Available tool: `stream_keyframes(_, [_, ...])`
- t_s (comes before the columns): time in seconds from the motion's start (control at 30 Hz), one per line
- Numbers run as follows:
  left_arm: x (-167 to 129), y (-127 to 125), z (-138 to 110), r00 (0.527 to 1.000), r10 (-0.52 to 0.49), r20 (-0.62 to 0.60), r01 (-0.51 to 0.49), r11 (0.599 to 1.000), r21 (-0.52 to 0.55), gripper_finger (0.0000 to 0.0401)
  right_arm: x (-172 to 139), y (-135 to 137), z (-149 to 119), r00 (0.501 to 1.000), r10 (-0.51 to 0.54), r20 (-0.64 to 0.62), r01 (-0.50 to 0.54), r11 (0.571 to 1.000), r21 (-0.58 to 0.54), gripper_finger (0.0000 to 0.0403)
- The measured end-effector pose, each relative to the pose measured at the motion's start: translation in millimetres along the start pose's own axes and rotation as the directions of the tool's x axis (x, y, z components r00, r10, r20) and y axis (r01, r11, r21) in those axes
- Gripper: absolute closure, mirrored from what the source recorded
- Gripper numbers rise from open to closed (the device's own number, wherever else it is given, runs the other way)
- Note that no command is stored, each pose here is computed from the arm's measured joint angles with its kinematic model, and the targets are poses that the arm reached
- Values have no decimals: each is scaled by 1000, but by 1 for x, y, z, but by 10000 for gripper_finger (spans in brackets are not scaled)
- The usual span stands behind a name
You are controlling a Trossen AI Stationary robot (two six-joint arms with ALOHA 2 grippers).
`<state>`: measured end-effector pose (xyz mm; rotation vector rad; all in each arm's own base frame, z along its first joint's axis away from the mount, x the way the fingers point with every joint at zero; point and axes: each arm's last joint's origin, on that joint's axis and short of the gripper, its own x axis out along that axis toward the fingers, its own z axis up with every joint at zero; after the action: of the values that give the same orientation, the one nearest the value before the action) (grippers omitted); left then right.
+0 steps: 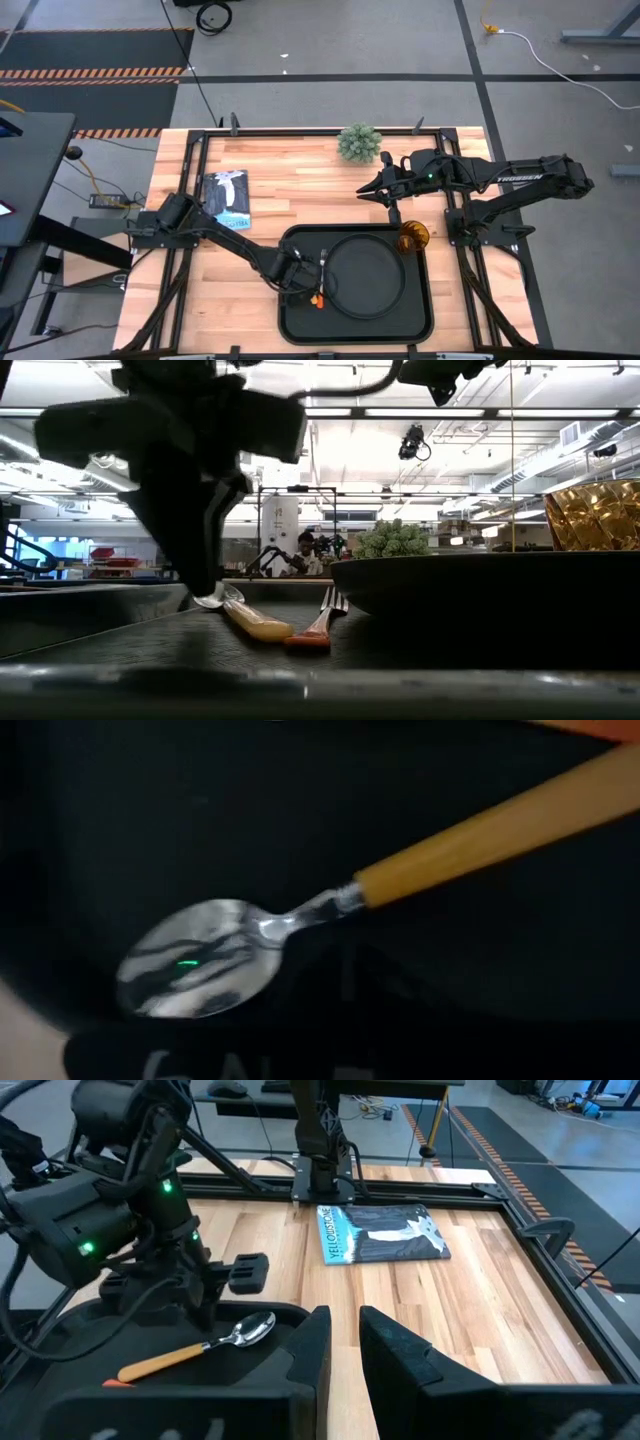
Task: Pick and place plate/cup/fork/spoon on tray
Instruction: Put the yellow spoon to the left side of the orange fork on the black serving tray
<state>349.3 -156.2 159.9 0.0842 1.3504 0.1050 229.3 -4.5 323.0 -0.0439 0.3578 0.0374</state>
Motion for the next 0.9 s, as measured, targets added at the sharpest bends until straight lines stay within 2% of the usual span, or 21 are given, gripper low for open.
stream_keyframes(0.1, [-2, 3, -2, 998, 61, -15, -61, 998, -13, 362, 0, 0, 0, 1000, 0, 1, 0, 1000, 0, 339])
stream_keyframes(0.27, [-2, 11, 0, 996, 90, -30, -91, 995, -30, 359, 0, 0, 1, 1000, 0, 5, 0, 1000, 0, 339])
stream_keyframes(0.47, [5, 28, 4, 992, 119, -36, -121, 991, -60, 313, 0, 0, 1, 1000, 0, 8, 0, 1000, 0, 339])
stream_keyframes(0.67, [17, 39, -2, 988, 134, -73, -133, 991, 9, 285, 0, 0, 1, 1000, 0, 8, 0, 1000, -2, 339])
stream_keyframes(0.9, [21, 38, 5, 988, 151, 33, -154, 983, 99, 293, 0, 0, 1, 1000, 0, 8, 0, 1000, -3, 339])
